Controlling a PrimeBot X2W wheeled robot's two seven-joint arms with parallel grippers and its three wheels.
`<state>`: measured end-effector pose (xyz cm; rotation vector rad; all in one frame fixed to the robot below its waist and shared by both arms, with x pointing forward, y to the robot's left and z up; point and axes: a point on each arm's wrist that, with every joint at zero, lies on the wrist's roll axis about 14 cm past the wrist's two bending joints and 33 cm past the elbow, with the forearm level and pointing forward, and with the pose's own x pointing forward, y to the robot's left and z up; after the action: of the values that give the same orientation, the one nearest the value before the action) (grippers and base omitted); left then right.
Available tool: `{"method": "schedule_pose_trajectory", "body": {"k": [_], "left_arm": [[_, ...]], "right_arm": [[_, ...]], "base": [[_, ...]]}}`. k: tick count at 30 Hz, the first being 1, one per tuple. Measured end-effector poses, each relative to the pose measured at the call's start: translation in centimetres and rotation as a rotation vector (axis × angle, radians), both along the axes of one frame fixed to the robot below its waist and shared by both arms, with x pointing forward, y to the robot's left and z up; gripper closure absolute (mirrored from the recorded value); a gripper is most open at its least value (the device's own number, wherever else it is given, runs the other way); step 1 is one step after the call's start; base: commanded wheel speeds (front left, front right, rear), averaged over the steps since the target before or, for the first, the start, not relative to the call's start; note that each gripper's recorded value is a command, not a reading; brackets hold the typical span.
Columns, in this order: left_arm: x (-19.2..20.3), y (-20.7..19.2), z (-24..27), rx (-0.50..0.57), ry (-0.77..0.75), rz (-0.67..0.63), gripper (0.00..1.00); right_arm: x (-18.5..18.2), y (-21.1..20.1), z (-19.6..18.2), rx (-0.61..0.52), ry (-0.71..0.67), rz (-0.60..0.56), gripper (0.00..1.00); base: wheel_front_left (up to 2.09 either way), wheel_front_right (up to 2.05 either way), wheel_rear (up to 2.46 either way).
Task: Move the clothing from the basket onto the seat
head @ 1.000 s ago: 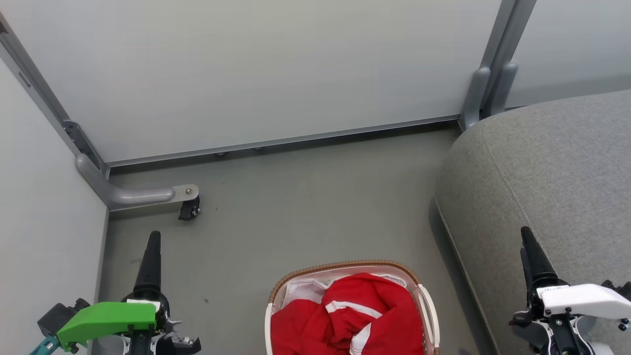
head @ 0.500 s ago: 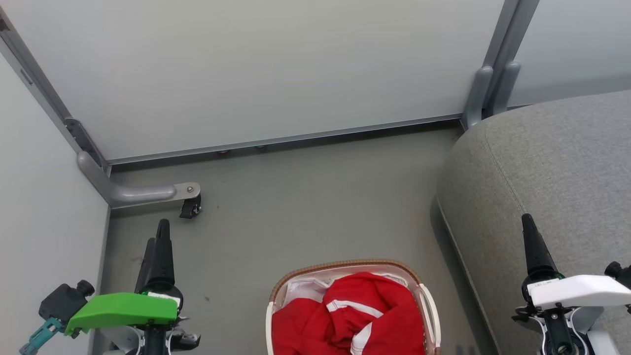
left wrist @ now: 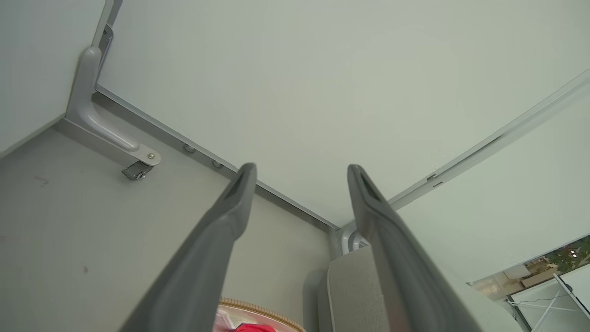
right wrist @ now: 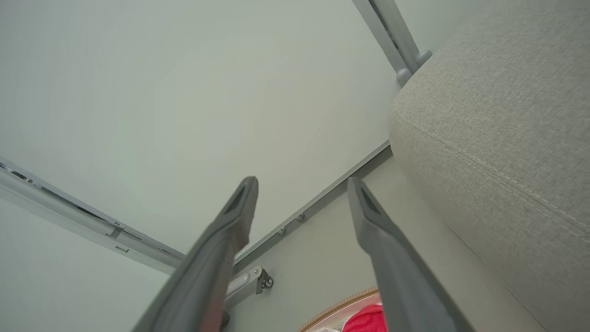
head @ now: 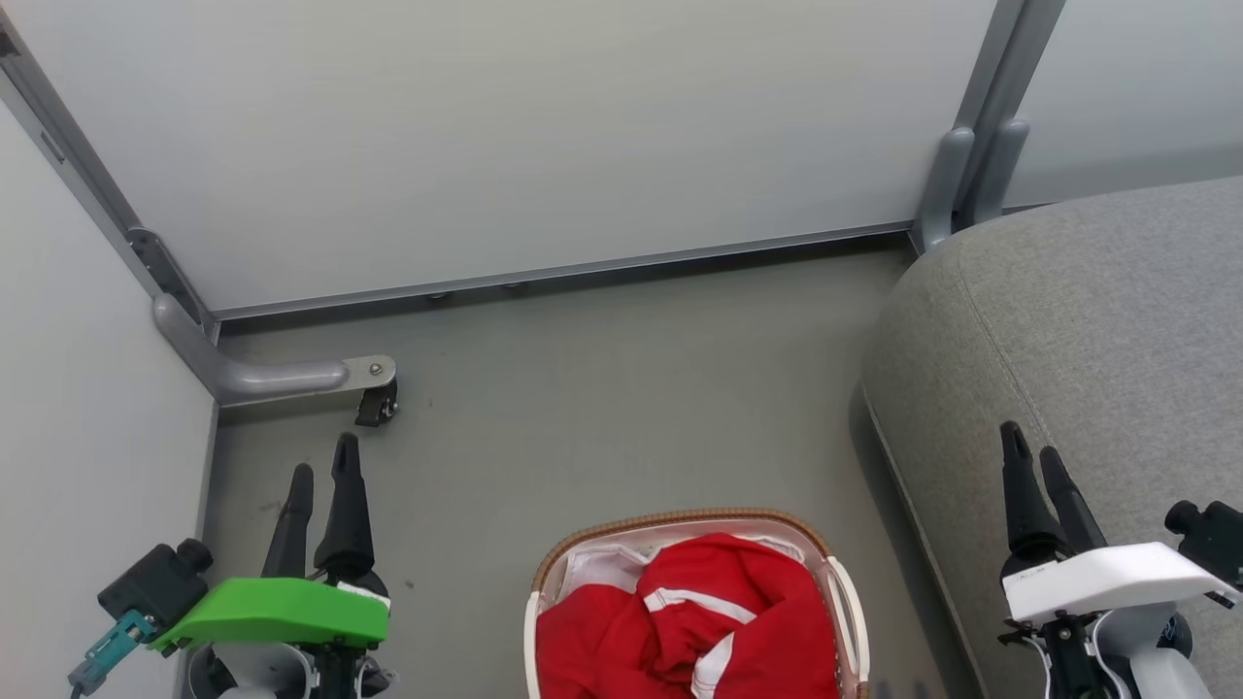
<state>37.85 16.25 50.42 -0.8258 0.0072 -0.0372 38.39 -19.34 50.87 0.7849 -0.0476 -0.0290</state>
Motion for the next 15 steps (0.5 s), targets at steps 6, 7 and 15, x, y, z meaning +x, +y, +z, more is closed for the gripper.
{"method": "schedule_pose_trajectory", "body": {"k": [6,7,15], "left_arm": [[-0.2,-0.3,-0.4,0.099,0.002,-0.009,0.00],[-0.3,-0.3,-0.7,0.111,0.009,-0.008,0.00],[-0.8,-0.3,-1.5,0.199,0.024,-0.009,0.00]], "right_arm": [[0.0,0.4,-0.1,-0.083,0.000,0.013,0.00],[0.0,0.5,-0.1,-0.099,-0.001,0.014,0.00],[-0.1,1.0,-0.2,-0.211,-0.004,0.031,0.00]], "base": [[0.00,0.00,0.00],[0.00,0.00,0.00],[0.00,0.00,0.00]]}}
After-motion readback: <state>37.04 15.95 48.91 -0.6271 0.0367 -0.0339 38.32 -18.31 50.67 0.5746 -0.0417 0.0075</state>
